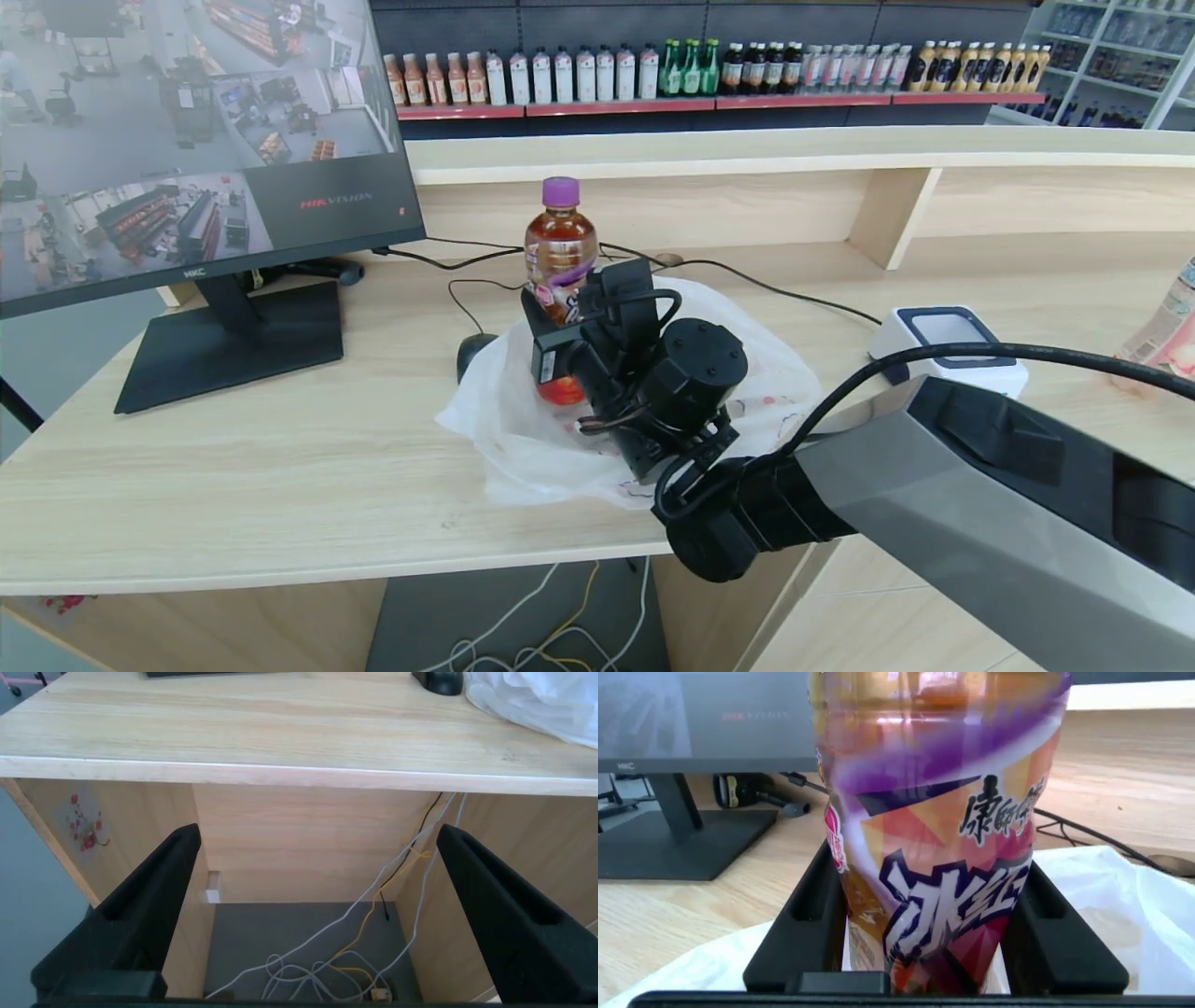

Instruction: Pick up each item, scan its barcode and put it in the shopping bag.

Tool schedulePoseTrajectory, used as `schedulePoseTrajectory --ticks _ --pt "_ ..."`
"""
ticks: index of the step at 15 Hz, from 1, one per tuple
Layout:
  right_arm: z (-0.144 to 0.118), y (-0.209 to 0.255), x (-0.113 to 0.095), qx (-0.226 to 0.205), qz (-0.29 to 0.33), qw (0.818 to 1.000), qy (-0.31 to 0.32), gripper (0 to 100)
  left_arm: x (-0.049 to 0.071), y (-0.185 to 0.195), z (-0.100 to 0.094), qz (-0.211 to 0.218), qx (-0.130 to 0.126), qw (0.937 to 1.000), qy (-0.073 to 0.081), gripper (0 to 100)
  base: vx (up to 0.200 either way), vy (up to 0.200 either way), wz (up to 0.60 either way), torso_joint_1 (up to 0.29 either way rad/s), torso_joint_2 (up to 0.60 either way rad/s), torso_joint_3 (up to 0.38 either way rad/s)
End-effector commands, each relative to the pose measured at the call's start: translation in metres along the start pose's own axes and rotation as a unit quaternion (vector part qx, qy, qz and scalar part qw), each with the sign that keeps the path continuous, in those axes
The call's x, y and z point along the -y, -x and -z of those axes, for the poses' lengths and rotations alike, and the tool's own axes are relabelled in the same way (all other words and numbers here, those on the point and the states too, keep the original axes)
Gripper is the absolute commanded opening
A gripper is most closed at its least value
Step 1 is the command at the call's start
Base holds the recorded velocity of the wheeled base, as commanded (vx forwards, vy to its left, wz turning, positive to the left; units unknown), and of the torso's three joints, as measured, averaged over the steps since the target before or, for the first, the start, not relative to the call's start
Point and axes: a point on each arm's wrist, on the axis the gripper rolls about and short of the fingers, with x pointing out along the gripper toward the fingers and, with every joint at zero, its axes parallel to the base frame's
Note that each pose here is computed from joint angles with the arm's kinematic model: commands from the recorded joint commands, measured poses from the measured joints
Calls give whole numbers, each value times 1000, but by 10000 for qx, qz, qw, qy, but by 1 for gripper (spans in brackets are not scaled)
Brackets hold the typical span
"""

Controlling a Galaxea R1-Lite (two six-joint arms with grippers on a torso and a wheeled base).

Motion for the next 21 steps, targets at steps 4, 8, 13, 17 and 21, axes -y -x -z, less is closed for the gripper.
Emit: schedulePoseTrajectory --ticks 4,8,13,17,21 --pt "9 2 -3 -80 -28 10000 4 0 0 0 0 0 2 10000 1 100 0 0 0 0 0 0" --pt "19 5 -7 -164 59 9997 -142 0 0 0 0 0 2 10000 1 100 0 0 0 0 0 0" --pt "30 12 -14 -326 -11 9994 -124 0 0 0 0 0 2 10000 9 100 0 0 0 0 0 0" --pt "35 14 -14 -377 -18 9992 -102 0 0 0 0 0 2 10000 9 100 0 0 0 0 0 0" --pt "37 18 -13 -416 -8 9991 -92 0 0 0 0 0 2 10000 1 100 0 0 0 0 0 0"
